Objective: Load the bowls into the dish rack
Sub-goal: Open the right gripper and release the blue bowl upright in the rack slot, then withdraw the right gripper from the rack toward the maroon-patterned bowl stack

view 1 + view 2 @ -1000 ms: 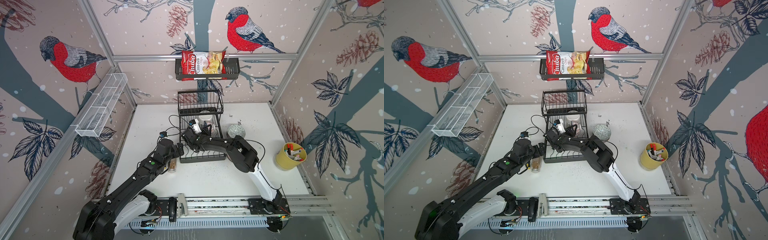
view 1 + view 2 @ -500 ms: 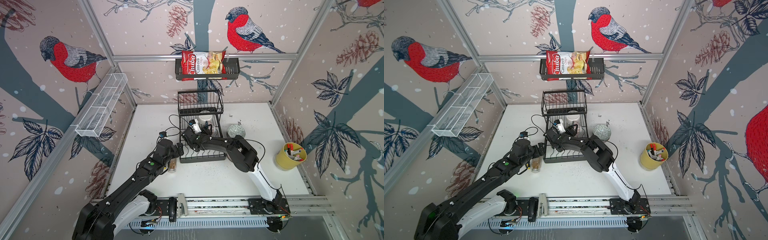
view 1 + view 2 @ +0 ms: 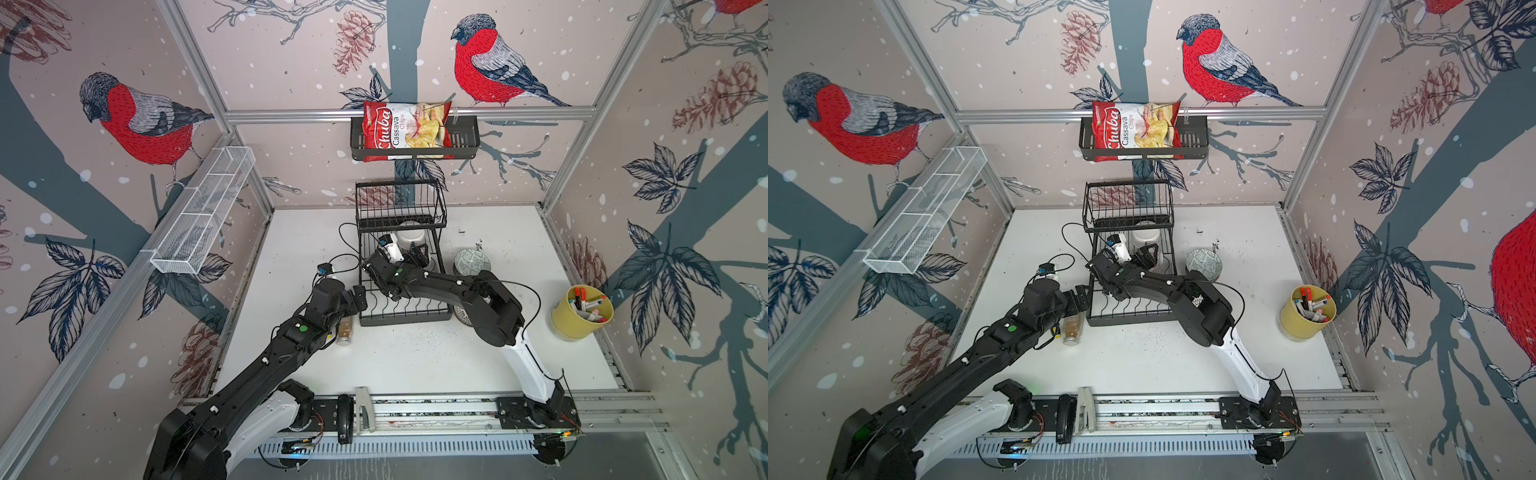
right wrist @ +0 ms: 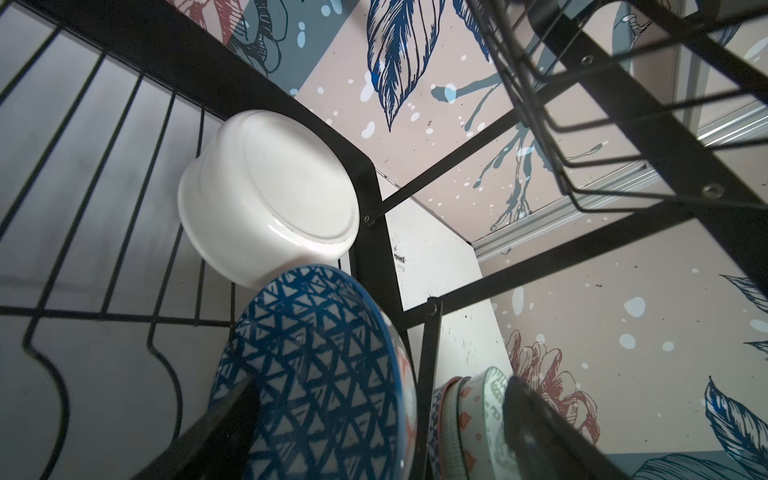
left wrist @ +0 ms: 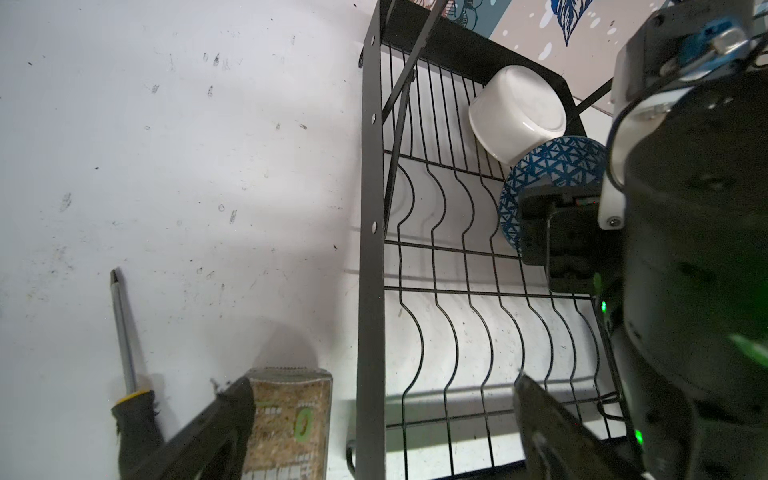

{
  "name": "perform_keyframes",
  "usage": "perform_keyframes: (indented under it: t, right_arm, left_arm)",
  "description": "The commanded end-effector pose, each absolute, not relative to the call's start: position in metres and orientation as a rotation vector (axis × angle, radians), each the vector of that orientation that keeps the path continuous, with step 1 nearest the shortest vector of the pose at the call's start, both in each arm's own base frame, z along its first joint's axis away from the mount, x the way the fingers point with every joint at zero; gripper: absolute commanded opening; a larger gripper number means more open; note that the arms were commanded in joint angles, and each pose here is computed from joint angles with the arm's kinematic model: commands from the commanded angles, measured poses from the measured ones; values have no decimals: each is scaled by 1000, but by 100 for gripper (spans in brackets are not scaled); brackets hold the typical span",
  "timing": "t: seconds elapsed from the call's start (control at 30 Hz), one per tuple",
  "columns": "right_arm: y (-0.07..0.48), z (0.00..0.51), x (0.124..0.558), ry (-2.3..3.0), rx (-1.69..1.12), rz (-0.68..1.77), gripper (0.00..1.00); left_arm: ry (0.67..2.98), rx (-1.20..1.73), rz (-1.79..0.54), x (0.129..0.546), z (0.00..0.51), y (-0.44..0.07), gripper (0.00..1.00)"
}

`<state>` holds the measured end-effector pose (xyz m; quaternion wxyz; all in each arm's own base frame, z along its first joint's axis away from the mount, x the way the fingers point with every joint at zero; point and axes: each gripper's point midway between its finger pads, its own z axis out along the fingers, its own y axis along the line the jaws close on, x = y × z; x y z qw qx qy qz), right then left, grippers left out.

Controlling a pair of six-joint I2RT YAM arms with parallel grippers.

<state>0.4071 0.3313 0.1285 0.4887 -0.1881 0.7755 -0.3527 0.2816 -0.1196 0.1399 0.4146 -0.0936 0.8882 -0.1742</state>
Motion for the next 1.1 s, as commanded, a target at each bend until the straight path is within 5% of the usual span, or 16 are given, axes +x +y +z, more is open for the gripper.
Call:
perform_keyframes:
  t: [0.0, 1.07]
  right_arm:
    - [329, 130, 401, 1915, -437, -799, 92]
    - [285, 174, 317, 2179, -340, -115, 84]
  left_arm:
    - [2220, -239, -439, 283, 144, -119, 96]
    - [2248, -184, -502, 279, 146, -131, 96]
